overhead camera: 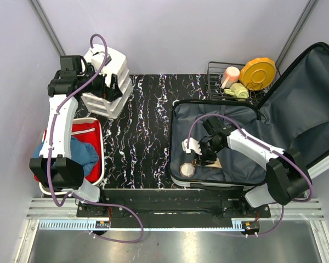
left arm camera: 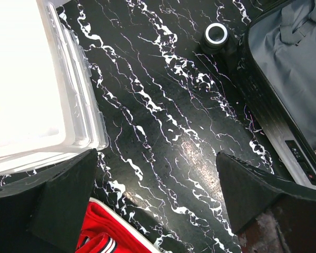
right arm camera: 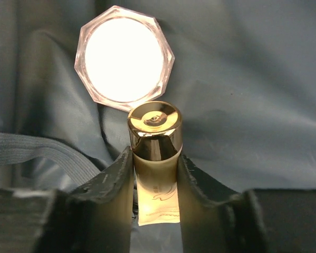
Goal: Open, take out, and arrange the luggage
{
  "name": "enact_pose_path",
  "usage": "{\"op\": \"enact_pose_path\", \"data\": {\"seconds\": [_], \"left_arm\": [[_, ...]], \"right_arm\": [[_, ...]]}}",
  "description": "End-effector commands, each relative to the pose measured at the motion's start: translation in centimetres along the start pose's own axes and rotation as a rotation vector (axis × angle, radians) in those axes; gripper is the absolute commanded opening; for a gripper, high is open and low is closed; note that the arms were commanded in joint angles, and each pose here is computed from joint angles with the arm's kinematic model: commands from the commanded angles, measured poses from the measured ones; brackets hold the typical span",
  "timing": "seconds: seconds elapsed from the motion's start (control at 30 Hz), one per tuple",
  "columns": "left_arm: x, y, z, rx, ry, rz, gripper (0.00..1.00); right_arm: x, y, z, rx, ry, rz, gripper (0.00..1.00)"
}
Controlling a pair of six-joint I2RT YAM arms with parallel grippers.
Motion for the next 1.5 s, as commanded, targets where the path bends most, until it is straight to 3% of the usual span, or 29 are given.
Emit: {"op": "enact_pose_path", "data": {"seconds": [0.0,0.03,0.1,0.13,0.27,0.53,0.7,0.83,0.93,1.1,1.47], "left_arm": [[0.8,2.7,-0.3,-0.042,-0.028,-0.104,0.99],[0.8,2.9,-0.3,-0.048,-0.036,-0.112,0.99],[0.6,3.2,-0.5,-0.060,-0.052,-0.129,0.98],[0.5,3.3,-0.6,-0.070,-0.061,-0.135,0.98],[0.7,3.2,-2.0,-0.254,-0.130,-0.173,0.97],[-1.5,-1.0,-12.4,-1.033,-0.440,-0.331,0.93],[-5.4,-3.4,-20.1,-1.402,-0.580,-0.391,0.89],[-8.0,-4.6,-24.5,-1.780,-0.535,-0.471,0.84],[-9.4,-4.2,-27.0,-1.944,-0.482,-0.551,0.82],[-11.3,-4.2,-29.8,-2.041,-0.492,-0.553,0.74],[-13.9,-4.7,-31.7,-2.077,-0.448,-0.522,0.60]], "right_arm": [[2.6,2.9,-1.1,-0.012,-0.091,-0.087,0.31],[3.0,3.1,-1.2,-0.077,-0.103,-0.101,0.26],[4.5,4.5,-2.2,-0.146,-0.142,-0.165,0.25],[5.5,4.4,-3.0,-0.257,-0.172,-0.205,0.25],[8.6,6.1,-6.0,-0.488,-0.218,-0.332,0.25],[10.8,8.2,-11.2,-1.061,-0.265,-0.499,0.23],[9.7,7.9,-11.9,-1.283,-0.238,-0.515,0.24],[8.3,7.7,-12.7,-1.430,-0.195,-0.547,0.22],[7.9,7.5,-12.8,-1.485,-0.196,-0.553,0.21],[7.6,7.2,-12.9,-1.591,-0.220,-0.564,0.17],[7.8,8.0,-11.6,-1.723,-0.139,-0.609,0.13]]}}
Point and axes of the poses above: each gripper's point midway between its finger pads, its own x axis back along the fingers, its own z axis along the line the jaws close on, y = z × x, the point moved 6 cm from there along x, back along the fingers, and after that the axes turned 7 degrees about -x, right-handed, at the moved point
